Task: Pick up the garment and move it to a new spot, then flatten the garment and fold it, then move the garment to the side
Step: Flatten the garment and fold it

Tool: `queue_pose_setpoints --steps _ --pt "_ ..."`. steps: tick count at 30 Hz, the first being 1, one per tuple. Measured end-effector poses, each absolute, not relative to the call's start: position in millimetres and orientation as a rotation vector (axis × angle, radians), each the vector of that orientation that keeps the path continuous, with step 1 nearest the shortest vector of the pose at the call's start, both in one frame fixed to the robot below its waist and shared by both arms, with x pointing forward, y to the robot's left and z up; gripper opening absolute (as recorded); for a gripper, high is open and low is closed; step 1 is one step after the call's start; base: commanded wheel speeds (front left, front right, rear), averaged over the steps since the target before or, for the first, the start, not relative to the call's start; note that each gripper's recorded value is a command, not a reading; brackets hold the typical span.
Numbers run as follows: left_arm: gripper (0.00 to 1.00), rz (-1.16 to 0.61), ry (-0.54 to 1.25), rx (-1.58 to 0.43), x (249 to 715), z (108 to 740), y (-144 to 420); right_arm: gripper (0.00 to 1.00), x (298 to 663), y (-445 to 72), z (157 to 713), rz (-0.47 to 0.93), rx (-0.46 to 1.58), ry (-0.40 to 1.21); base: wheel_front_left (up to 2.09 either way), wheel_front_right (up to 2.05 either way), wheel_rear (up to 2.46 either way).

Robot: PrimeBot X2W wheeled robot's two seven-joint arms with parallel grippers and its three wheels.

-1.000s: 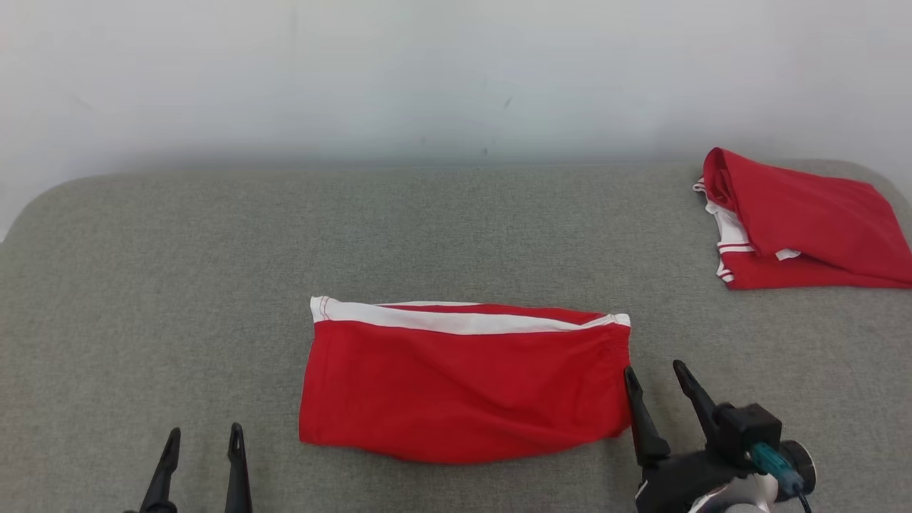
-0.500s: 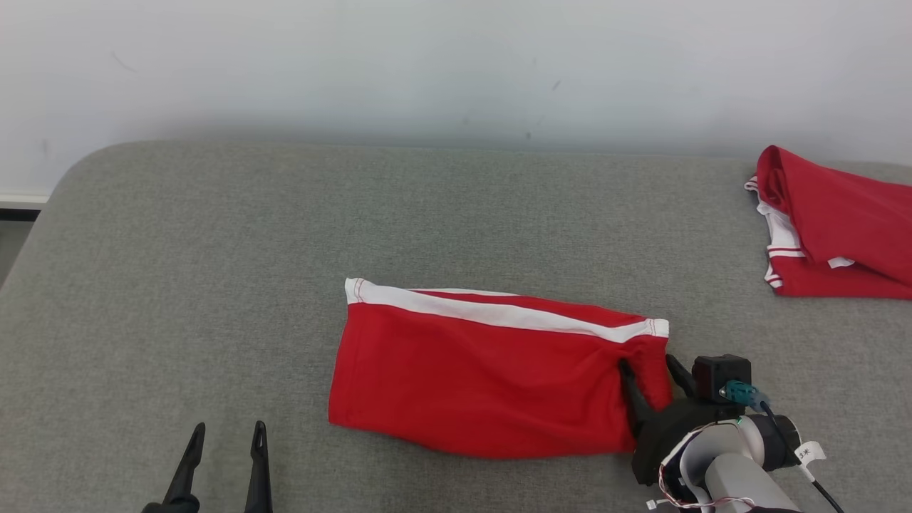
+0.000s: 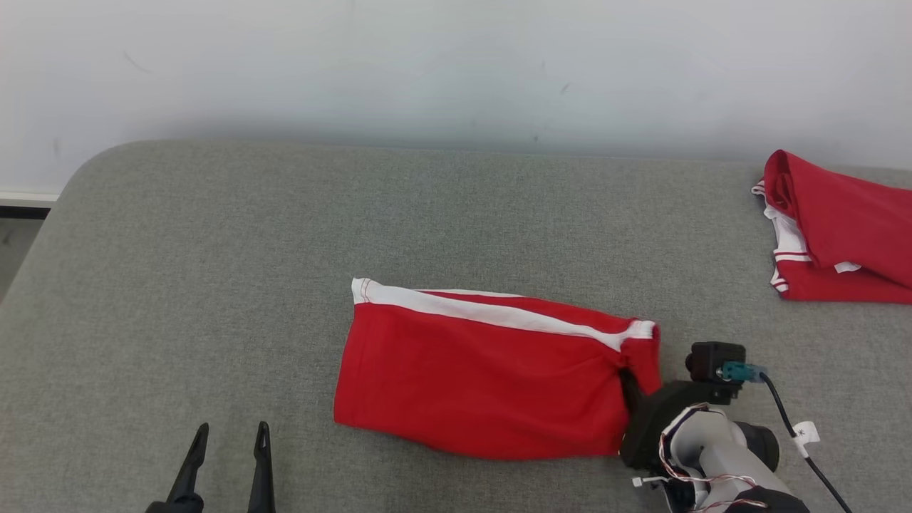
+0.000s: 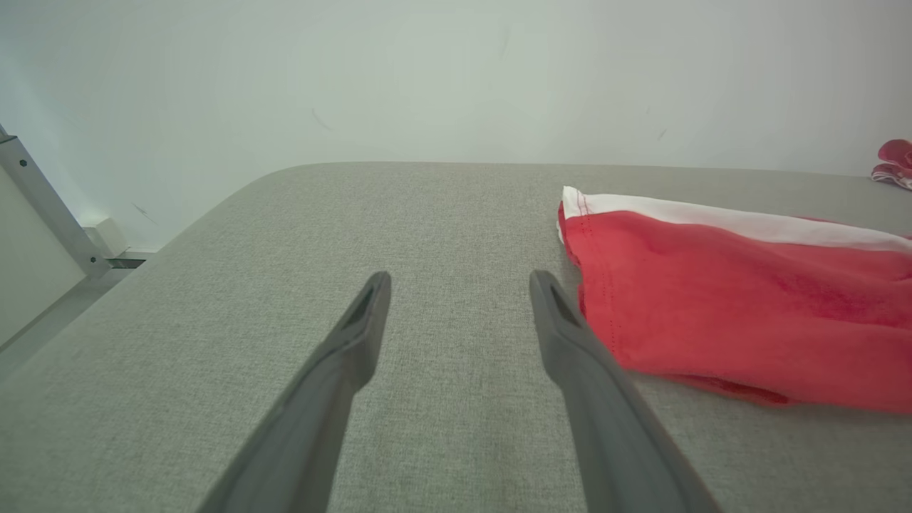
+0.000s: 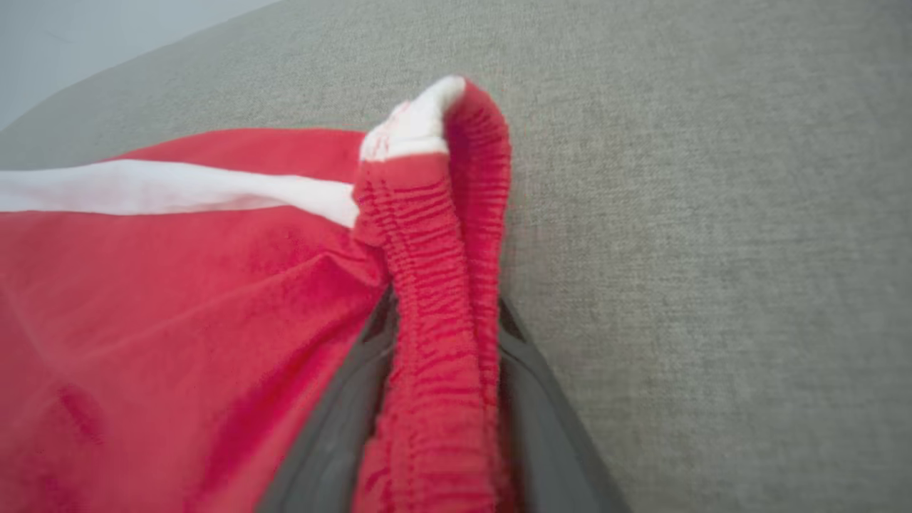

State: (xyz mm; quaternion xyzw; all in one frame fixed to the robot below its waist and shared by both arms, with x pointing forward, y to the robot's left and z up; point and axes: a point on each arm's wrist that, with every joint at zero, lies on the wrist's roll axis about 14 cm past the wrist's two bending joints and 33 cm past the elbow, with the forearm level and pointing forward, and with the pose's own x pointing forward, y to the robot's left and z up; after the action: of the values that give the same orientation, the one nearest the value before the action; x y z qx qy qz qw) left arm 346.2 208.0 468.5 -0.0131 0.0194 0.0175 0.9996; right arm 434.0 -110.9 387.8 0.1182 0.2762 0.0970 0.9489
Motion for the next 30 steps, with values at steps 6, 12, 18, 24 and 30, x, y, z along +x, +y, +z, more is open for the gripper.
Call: queue_pose_setpoints --steps 6,12,18,24,30 --pt "1.0 0.023 0.036 -0.027 348 469 205 0.0 438 -122 390 0.193 0.255 0.6 0.0 0.0 0.0" --pt "1.0 0.009 0.036 -0.029 347 469 201 0.0 445 -173 401 0.126 0.21 0.603 0.0 0.0 0.0" --pt "1.0 -0.017 0.039 -0.033 347 468 192 0.0 447 -228 420 0.066 0.133 0.594 0.0 0.0 0.0" --pt "1.0 -0.043 0.041 -0.039 349 467 185 0.0 443 -256 434 0.044 0.116 0.61 0.0 0.0 0.0" --pt "1.0 -0.064 0.046 -0.041 350 466 178 0.0 447 -247 451 0.075 0.245 0.608 0.0 0.0 0.0"
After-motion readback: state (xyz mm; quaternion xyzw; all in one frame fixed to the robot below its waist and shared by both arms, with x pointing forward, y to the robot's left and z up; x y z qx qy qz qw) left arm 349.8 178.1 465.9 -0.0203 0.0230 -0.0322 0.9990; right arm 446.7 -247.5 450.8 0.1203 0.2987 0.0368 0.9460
